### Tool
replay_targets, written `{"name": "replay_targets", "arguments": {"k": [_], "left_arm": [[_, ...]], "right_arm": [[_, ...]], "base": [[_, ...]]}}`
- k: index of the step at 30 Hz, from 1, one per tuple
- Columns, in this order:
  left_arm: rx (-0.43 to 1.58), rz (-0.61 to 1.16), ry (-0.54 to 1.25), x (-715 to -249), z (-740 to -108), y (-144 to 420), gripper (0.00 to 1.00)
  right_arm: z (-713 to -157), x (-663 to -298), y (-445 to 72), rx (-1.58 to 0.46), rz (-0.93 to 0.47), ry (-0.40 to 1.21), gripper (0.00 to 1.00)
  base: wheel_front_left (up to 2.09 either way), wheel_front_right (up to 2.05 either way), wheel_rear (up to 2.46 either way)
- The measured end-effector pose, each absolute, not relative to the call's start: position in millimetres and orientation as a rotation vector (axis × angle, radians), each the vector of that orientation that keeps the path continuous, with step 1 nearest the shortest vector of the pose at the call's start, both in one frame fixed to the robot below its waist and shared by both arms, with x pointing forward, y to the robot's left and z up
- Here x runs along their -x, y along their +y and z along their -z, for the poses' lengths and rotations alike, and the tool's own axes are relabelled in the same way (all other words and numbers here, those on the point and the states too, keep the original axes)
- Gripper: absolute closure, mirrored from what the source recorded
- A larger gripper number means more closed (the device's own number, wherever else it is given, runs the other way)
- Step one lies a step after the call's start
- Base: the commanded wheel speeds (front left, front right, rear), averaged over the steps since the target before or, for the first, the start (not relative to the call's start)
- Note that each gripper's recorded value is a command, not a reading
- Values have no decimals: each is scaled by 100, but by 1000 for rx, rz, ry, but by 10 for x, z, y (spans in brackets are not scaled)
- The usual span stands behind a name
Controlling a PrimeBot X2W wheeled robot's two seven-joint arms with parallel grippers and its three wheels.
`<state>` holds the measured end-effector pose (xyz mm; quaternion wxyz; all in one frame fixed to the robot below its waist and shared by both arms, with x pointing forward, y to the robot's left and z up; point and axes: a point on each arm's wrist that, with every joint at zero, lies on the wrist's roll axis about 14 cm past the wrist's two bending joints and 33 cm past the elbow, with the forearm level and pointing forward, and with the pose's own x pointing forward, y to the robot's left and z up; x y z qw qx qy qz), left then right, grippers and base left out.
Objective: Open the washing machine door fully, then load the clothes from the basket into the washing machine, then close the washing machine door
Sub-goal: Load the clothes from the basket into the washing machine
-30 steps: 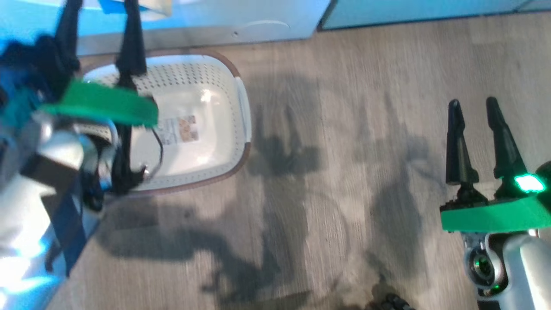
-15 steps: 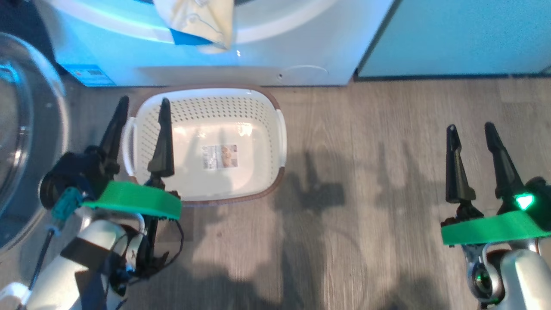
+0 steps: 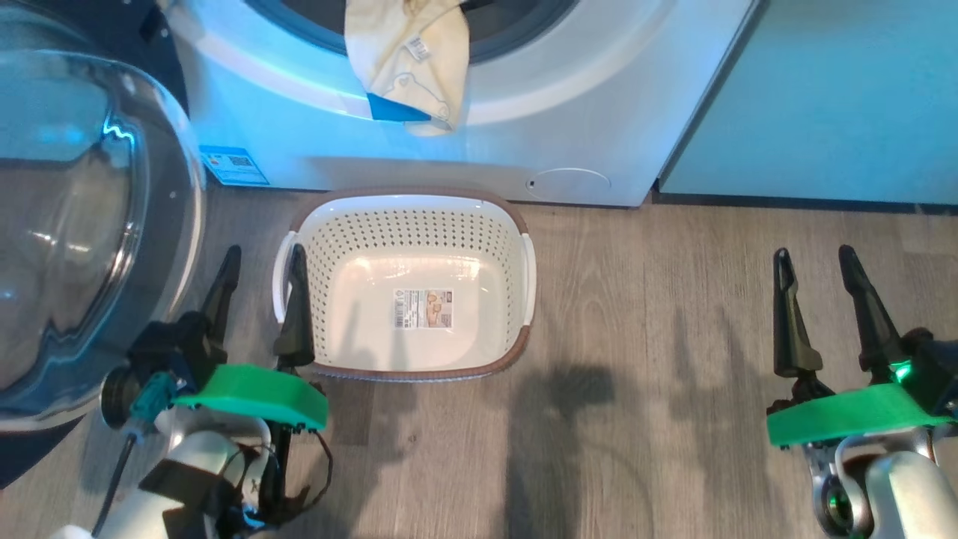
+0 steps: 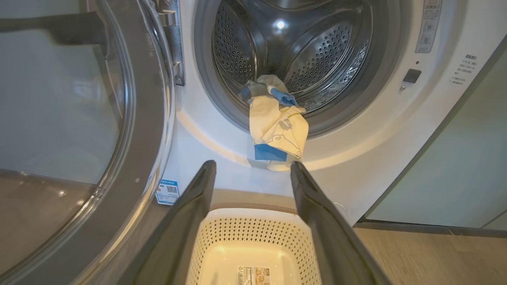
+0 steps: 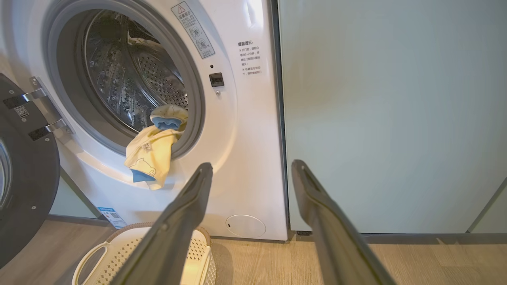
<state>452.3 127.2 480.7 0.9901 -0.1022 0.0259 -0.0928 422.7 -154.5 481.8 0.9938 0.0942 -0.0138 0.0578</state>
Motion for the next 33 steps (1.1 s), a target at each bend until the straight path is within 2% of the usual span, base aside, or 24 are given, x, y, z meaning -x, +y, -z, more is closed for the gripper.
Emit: {"name": "replay_targets", "arguments": {"k": [20, 33], "left_arm": [[221, 142, 105, -4553, -4586, 1318, 0], [239, 188, 140, -5011, -4382, 1159, 0]], "right_arm": [[-4661, -4223, -1502, -194, -124, 17, 0], [-4518, -4376, -1448, -199, -140, 41, 0]], "base": [[0, 0, 0], [0, 0, 0]]}}
